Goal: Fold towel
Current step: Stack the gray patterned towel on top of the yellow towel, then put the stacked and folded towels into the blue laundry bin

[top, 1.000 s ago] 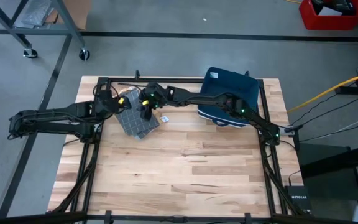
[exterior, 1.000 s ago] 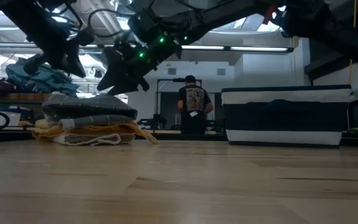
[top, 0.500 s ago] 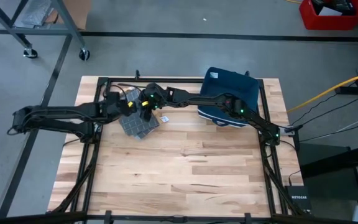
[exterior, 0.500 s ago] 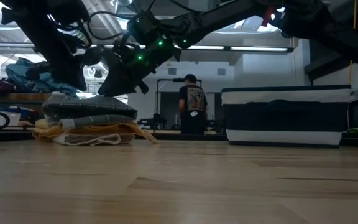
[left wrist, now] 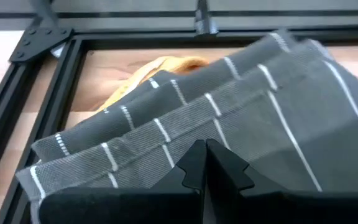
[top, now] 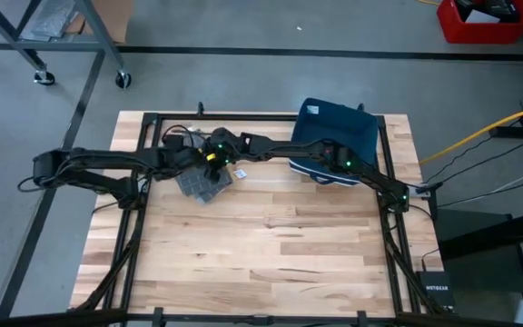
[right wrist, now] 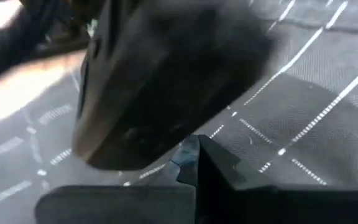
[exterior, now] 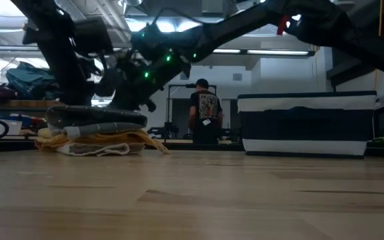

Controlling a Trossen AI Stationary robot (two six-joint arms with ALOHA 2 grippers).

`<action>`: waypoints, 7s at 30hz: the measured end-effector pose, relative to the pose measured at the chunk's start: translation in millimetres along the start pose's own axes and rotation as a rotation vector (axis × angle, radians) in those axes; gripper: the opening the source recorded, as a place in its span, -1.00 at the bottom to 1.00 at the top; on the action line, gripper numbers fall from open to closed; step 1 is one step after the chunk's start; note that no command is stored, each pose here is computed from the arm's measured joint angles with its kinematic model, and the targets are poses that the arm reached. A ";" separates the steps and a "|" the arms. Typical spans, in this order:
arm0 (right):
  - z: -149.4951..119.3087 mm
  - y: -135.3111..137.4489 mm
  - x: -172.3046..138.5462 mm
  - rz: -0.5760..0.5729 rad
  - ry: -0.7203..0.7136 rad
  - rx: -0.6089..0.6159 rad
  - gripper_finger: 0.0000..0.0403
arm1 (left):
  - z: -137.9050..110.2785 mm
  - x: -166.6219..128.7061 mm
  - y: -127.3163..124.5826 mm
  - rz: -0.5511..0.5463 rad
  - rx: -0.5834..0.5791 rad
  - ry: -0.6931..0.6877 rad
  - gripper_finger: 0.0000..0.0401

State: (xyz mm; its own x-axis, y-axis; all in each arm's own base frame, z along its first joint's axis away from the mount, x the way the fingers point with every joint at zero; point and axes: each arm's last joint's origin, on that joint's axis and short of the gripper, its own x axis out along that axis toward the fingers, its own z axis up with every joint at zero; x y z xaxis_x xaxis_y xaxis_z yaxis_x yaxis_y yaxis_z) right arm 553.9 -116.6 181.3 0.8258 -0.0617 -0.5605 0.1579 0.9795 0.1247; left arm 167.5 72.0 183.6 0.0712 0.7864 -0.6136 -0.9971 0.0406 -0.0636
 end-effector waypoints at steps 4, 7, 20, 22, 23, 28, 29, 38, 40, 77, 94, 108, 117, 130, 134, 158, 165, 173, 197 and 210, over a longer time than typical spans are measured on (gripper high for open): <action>-15.6 -4.0 13.3 -0.005 0.041 0.006 -0.89 | -4.8 13.7 -3.5 0.055 -0.016 0.023 -0.97; -26.9 -5.3 20.7 -0.001 0.087 0.012 -0.89 | -12.1 22.6 -6.3 0.077 -0.017 0.088 -0.97; -51.8 8.6 14.0 0.121 0.371 0.046 -0.89 | -46.8 19.9 -34.6 -0.071 0.033 0.232 -0.97; -57.7 18.5 12.0 0.143 0.434 0.029 -0.89 | -52.7 11.6 -38.0 -0.117 0.044 0.262 -0.97; -59.9 23.6 11.4 0.152 0.455 0.019 -0.89 | -55.7 7.6 -39.2 -0.136 0.046 0.274 -0.97; -66.1 53.2 5.5 0.225 0.535 -0.022 -0.88 | -73.5 -15.8 -44.3 -0.237 0.063 0.330 -0.97; -67.5 60.0 4.0 0.238 0.552 -0.027 -0.88 | -77.3 -20.7 -45.2 -0.259 0.072 0.342 -0.97; -72.8 116.3 -22.3 0.300 0.697 -0.096 -0.88 | -106.5 -67.1 -57.3 -0.531 0.098 0.397 -0.97; -72.7 129.7 -29.6 0.311 0.718 -0.119 -0.88 | -111.0 -77.8 -59.2 -0.577 0.113 0.417 -0.97; 7.3 189.6 -179.3 -0.062 0.497 -0.383 -0.88 | -71.3 -172.5 -28.4 -1.030 0.111 0.122 -0.97; 51.6 165.8 -341.1 -0.045 0.347 -0.298 -0.88 | -73.3 -227.5 18.7 -1.174 -0.021 -0.110 -0.97; -0.8 146.5 -467.2 0.048 0.013 -0.118 -0.88 | -85.8 -241.6 34.4 -1.157 -0.100 -0.188 -0.97; -91.1 150.8 -438.7 0.266 -0.186 -0.001 -0.88 | -124.5 -241.6 22.4 -1.159 -0.205 -0.121 -0.97; -147.1 162.7 -369.5 0.206 0.014 0.130 -0.88 | -180.6 -229.9 -23.2 -1.205 -0.336 0.141 -0.97; -145.4 175.4 -349.6 0.246 -0.003 0.133 -0.88 | -185.8 -221.8 -32.3 -1.203 -0.300 0.175 -0.94; -134.1 140.2 -262.2 0.239 0.071 0.577 0.12 | -179.5 -212.4 -44.0 -1.167 -0.312 0.141 -0.10; -136.9 127.9 -237.8 0.273 0.121 0.665 0.13 | -179.0 -216.2 -42.7 -1.180 -0.407 0.208 -0.10; -142.0 129.1 -219.8 0.259 0.159 0.690 0.13 | -183.8 -231.2 -27.3 -1.228 -0.491 0.337 -0.10; -131.6 126.8 -200.2 0.361 0.247 0.681 0.13 | -153.3 -288.0 5.2 -1.238 -0.566 0.178 -0.63; -131.7 127.3 -200.3 0.368 0.247 0.667 0.13 | -61.1 -277.3 -54.4 -1.401 -0.308 0.080 -0.97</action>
State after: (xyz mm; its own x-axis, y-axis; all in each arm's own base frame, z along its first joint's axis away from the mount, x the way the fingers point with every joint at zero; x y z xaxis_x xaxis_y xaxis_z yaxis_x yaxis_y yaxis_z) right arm 337.2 45.6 201.7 0.7564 0.3639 -0.5435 0.2535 0.6029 0.7565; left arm 203.5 -186.0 309.2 0.9831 0.1745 0.0547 -0.0617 0.5979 -0.7992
